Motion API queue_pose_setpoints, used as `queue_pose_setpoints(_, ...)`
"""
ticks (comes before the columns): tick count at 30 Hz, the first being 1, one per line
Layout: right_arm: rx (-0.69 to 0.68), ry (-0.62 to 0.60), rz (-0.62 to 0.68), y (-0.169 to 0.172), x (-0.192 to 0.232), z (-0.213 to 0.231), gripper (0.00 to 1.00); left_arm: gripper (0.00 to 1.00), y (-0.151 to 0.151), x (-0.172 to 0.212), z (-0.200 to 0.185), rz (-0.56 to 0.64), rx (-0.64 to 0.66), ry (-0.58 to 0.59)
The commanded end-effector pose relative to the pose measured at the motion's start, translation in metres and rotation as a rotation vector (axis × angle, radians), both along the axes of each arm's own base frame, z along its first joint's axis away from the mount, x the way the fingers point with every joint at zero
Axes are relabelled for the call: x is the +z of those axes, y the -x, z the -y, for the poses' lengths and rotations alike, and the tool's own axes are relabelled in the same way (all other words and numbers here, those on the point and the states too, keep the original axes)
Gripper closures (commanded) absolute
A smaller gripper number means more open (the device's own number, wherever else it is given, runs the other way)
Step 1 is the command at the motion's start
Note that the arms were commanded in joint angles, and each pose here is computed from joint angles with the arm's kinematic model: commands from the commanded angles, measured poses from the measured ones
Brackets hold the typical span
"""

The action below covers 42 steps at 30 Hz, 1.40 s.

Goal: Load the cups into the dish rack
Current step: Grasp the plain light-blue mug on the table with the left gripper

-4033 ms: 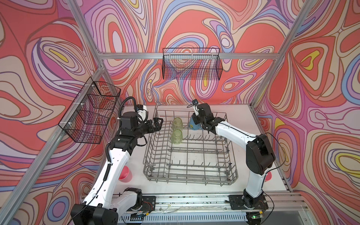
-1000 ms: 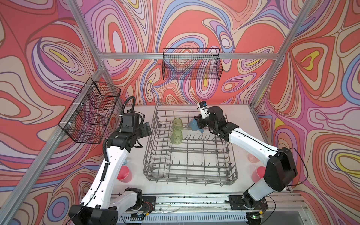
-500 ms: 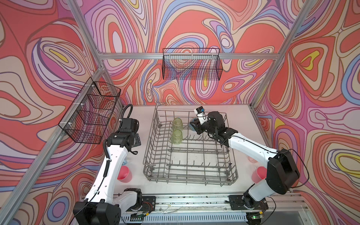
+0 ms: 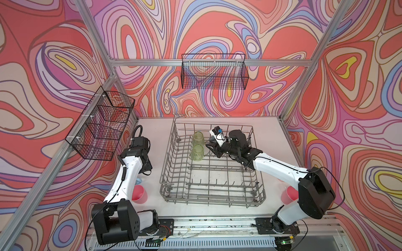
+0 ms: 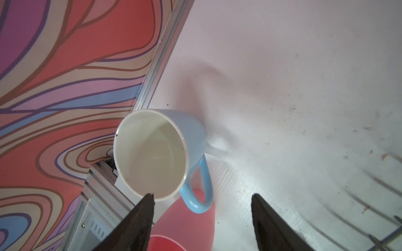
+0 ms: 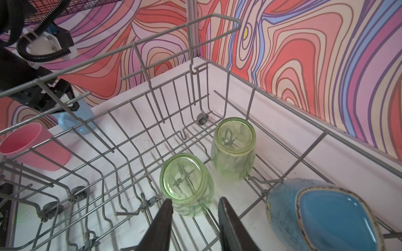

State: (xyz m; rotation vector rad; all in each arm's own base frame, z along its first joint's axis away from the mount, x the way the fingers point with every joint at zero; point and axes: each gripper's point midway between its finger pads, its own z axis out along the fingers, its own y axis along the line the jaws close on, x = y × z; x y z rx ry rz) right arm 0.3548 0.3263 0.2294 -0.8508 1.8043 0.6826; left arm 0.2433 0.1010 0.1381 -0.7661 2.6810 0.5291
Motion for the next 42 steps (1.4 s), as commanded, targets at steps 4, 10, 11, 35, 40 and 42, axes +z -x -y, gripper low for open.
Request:
queue_pose_setpoints(4,0.043,-0.032,0.050,0.010,0.015,-0.004,0.64,0.32,0.003,-0.004,-0.011,0.014,0.050,-0.020)
queue_pose_setpoints(10,0.054,-0.045,0.065,0.013,0.019,-0.003,0.64,0.37,-0.002,-0.011,-0.015,0.040,0.077,0.000)
queue_pose_setpoints(11,0.055,-0.047,0.067,0.014,0.020,-0.003,0.64,0.38,-0.004,-0.012,-0.015,0.047,0.080,0.003)
queue_pose_setpoints(35,0.092,-0.052,0.096,0.020,0.019,-0.005,0.63,0.54,-0.010,-0.042,-0.034,0.047,0.168,0.019)
queue_pose_setpoints(40,0.090,-0.039,0.098,0.018,0.015,-0.005,0.63,0.64,-0.013,-0.050,-0.033,0.033,0.169,0.040)
queue_pose_setpoints(42,0.087,-0.031,0.098,0.017,0.012,-0.005,0.63,0.67,-0.014,-0.050,-0.033,0.039,0.164,0.043)
